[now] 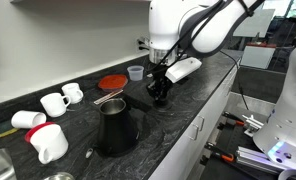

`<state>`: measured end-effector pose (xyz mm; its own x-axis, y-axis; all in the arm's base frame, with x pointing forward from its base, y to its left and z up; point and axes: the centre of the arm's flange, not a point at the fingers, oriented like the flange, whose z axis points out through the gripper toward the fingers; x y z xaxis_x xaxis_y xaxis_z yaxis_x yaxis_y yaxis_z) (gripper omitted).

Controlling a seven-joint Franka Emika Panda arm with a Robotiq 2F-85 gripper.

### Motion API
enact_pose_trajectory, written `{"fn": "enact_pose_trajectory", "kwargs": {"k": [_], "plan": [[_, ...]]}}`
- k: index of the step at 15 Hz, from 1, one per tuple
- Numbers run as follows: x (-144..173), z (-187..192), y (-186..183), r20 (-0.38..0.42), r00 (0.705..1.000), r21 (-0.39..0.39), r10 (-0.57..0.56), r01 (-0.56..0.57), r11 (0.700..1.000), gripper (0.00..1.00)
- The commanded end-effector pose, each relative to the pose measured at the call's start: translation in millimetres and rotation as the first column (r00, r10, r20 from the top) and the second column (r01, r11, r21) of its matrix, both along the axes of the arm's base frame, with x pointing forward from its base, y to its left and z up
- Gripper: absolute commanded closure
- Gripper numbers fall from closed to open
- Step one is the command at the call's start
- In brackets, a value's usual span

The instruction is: Place the lid on the teapot

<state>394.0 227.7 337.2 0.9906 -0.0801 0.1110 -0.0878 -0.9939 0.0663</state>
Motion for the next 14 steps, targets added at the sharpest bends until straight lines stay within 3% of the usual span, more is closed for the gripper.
{"fn": "enact_pose_trajectory", "kwargs": {"k": [1,6,14], "plan": [[-6.5,46.9,16.3,0.08,0.995,-0.005,0.051,-0.051,0.999,0.83],[2.9,102.7,67.4,0.221,0.964,0.033,0.15,-0.161,0.986,0.83],[7.9,126.0,145.0,0.259,0.903,0.081,0.344,-0.375,0.923,0.83]]}}
